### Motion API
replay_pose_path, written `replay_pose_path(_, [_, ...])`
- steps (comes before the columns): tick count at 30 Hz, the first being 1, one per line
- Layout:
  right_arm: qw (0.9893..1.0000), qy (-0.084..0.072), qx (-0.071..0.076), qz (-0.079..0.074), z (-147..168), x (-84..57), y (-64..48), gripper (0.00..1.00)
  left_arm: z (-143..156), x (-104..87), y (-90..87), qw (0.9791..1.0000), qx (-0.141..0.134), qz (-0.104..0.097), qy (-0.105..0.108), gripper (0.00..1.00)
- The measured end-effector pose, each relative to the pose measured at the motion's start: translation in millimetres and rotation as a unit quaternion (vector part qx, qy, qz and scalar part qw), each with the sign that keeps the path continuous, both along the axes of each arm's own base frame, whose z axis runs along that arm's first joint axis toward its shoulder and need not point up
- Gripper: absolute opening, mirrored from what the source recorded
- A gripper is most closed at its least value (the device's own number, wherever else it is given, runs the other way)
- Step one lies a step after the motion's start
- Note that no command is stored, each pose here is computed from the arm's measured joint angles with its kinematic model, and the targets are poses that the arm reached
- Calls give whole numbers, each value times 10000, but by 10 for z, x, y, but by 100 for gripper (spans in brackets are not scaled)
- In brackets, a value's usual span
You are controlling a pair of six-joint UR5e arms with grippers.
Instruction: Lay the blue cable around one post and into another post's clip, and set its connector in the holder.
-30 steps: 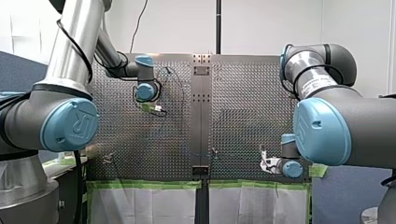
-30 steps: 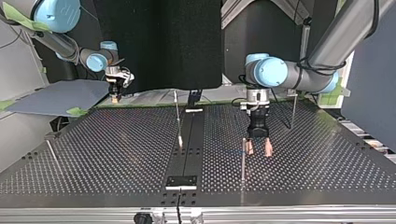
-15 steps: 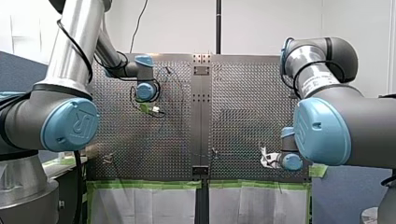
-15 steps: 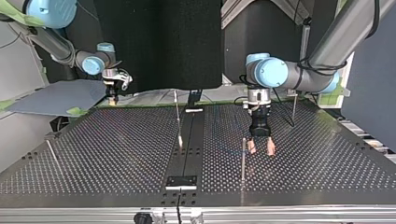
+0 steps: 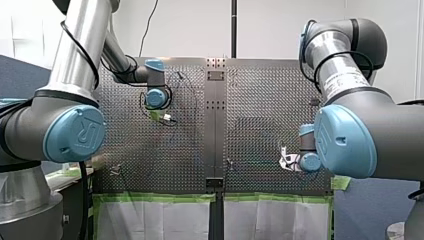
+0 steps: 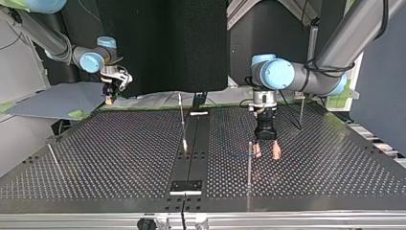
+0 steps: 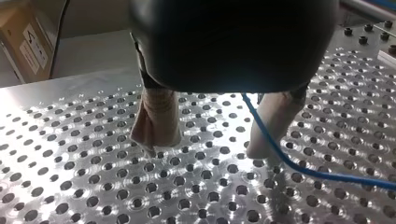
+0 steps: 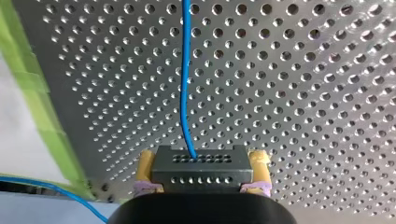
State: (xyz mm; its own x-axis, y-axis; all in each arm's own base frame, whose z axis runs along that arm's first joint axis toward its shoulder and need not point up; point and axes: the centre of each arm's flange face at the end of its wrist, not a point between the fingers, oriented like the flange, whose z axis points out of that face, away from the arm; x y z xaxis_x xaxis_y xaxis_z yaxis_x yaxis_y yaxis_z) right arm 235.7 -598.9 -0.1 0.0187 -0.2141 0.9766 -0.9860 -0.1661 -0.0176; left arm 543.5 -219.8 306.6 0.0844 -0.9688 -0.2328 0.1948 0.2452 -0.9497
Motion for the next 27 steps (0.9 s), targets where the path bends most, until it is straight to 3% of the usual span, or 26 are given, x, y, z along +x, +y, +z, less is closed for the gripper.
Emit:
replay_pose_path(5, [9998,-135,173,-12,201,30,131,19,0,-2,-9,10000,8,-14,-5,100])
replay_pose_path(13, [9992,-319,212,106,691,34,130,19,2,-6,-22,10000,17,-26,-12,100])
replay_pose_path(19, [9990,-437,28,119,1187,13,-16,19,2,-9,-29,10000,19,-34,-11,100])
replay_pose_path(27, [9973,-550,-239,424,1900,82,-121,19,4,-8,-34,10000,10,-59,-17,100])
